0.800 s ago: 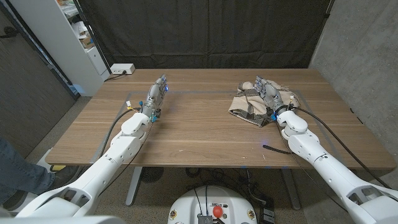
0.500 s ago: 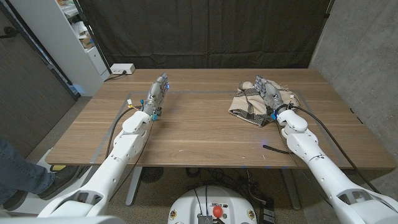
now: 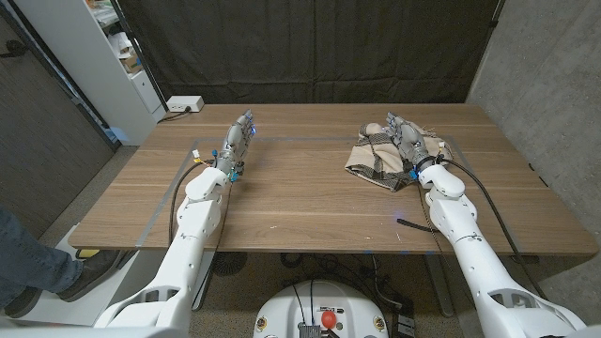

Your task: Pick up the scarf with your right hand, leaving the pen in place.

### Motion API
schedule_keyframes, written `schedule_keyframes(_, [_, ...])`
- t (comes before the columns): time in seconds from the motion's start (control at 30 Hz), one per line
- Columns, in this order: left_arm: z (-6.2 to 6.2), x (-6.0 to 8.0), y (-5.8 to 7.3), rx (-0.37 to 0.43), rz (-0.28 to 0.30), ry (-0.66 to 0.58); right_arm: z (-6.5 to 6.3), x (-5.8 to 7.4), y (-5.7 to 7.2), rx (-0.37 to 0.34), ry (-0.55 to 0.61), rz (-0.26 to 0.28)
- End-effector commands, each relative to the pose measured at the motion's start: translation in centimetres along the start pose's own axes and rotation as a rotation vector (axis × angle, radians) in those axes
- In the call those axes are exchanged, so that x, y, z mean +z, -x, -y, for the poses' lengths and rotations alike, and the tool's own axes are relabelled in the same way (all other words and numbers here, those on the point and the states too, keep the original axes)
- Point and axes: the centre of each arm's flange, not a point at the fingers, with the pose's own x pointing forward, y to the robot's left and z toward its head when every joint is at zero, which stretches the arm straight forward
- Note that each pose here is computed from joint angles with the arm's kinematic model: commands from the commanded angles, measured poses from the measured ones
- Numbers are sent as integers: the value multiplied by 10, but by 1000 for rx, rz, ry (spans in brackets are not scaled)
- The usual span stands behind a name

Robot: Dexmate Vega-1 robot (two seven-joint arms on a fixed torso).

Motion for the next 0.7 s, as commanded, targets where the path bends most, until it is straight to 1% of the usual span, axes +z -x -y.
schedule_keyframes(0.03, [5, -7, -1, -50, -36, -47, 4, 12, 1, -35, -15, 48])
schedule_keyframes(0.3, [4, -6, -1, -55, -33, -45, 4, 20, 2, -38, 9, 65])
schedule_keyframes(0.4, [5, -6, -2, -55, -24, -25, 3, 22, 2, -40, 18, 71])
schedule_keyframes(0.57, [7, -2, -4, -66, -19, -39, 3, 25, 3, -42, 36, 77])
schedule_keyframes(0.7, [7, -1, -4, -67, -19, -46, 2, 27, 4, -46, 51, 80])
